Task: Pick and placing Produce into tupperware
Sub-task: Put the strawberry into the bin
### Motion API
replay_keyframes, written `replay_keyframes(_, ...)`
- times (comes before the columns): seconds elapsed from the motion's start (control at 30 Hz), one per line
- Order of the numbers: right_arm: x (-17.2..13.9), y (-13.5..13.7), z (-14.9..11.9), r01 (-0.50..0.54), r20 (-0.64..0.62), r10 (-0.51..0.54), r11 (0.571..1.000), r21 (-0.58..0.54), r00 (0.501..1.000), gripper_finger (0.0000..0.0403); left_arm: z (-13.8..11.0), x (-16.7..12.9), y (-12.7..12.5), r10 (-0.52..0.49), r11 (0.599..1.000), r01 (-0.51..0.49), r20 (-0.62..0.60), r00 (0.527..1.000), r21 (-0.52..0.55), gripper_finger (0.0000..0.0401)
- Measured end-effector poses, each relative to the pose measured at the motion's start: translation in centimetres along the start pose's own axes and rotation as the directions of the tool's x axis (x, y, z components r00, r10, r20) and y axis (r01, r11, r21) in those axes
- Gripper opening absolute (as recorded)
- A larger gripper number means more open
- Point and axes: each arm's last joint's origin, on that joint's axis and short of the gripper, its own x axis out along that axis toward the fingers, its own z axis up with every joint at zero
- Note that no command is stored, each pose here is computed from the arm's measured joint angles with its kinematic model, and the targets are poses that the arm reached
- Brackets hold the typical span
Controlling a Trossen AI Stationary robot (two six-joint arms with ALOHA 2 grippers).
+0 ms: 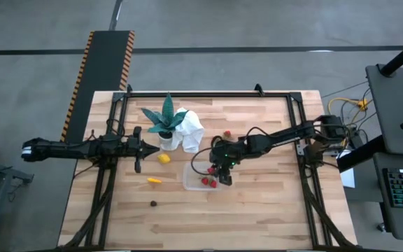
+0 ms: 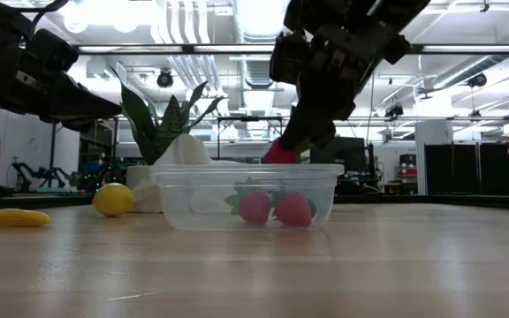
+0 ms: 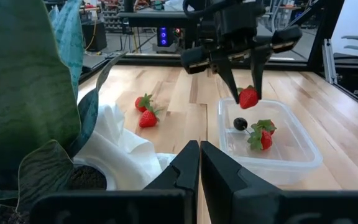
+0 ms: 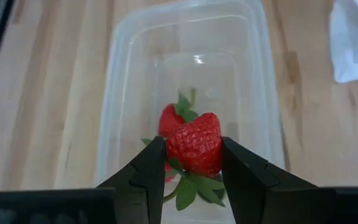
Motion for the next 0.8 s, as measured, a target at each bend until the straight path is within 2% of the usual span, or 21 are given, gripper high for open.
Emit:
replay_keyframes(0.37,0.02,-0.01,-0.10,-0.005,-0.006,0.005,1.000,0.001,1.000,0.0170,-0.01,0.00,0.00,0.000,1.000,0.000,-0.001,1.000,0.000,0.0000)
replay_keyframes(0.63,0.01,-0.06,-0.10,0.001,-0.005,-0.001,1.000,-0.019,1.000,0.0166,-0.01,0.00,0.00,0.000,1.000,0.000,-0.001,1.000,0.000,0.0000)
replay_keyframes(0.8,-0.90,-0.68,0.36,0.077,0.032,-0.075,0.995,-0.069,0.997,0.0159,-0.01,0.00,0.00,0.000,1.000,0.000,-0.001,1.000,0.000,0.0000)
